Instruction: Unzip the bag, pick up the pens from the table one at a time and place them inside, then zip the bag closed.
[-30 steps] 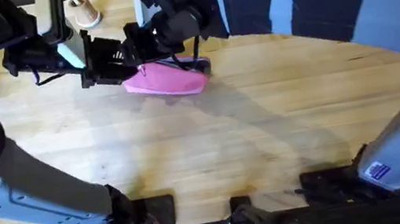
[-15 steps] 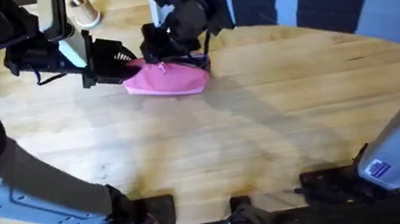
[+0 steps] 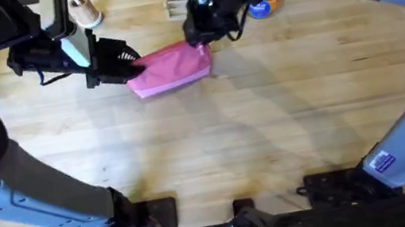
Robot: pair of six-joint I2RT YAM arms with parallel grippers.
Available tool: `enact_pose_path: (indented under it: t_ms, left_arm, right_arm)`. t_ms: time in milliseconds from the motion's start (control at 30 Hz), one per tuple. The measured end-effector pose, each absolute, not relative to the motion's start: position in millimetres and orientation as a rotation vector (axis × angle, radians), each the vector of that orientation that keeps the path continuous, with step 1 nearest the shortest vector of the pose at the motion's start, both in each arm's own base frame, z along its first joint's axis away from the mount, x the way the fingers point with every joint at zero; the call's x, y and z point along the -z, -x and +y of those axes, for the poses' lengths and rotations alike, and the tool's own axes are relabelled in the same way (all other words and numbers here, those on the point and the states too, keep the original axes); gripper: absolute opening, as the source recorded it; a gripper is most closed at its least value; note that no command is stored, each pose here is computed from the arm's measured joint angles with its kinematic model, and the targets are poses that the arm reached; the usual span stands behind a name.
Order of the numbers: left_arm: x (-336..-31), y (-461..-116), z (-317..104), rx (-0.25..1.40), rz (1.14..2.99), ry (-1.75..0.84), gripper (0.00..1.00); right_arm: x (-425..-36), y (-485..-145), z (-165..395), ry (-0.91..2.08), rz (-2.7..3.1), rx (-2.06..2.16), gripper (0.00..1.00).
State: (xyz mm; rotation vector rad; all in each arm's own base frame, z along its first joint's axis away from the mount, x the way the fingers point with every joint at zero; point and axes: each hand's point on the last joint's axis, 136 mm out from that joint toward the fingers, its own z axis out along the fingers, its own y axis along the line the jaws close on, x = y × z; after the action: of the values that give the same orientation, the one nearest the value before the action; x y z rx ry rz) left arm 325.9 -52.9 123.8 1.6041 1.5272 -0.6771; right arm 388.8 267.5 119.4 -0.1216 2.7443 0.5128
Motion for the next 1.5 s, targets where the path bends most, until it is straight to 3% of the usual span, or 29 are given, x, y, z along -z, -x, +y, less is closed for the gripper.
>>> enact_pose_path:
  t_ms: [400, 533, 967, 1033, 1200, 1267, 1500]
  left_arm:
    - [-124.9, -325.5, -55.2, 0.685, 1.521, -1.602, 0.043]
    - [-124.9, -325.3, -56.4, 0.687, 1.519, -1.605, 0.043]
    - [-124.7, -325.1, -56.7, 0.688, 1.519, -1.607, 0.042]
    - [-124.1, -324.9, -56.4, 0.687, 1.521, -1.61, 0.042]
    - [-120.7, -324.0, -48.4, 0.673, 1.552, -1.614, 0.042]
    - [-120.5, -324.2, -46.4, 0.67, 1.557, -1.61, 0.042]
    - [-119.7, -323.9, -45.6, 0.668, 1.561, -1.614, 0.043]
  right_arm:
    - [-106.5, -395.7, 217.2, -0.023, 2.821, -0.427, 0.035]
    - [-78.4, -382.0, 202.7, -0.115, 2.879, -0.357, 0.035]
    - [-73.7, -384.7, 199.2, -0.136, 2.886, -0.317, 0.076]
    - [-78.5, -388.0, 194.6, -0.128, 2.877, -0.28, 0.246]
    - [-94.0, -405.5, 161.1, -0.201, 2.827, -0.141, 0.95]
    - [-102.5, -407.8, 151.6, -0.22, 2.811, -0.111, 0.994]
    - [-142.1, -409.6, 149.6, -0.216, 2.718, -0.136, 0.997]
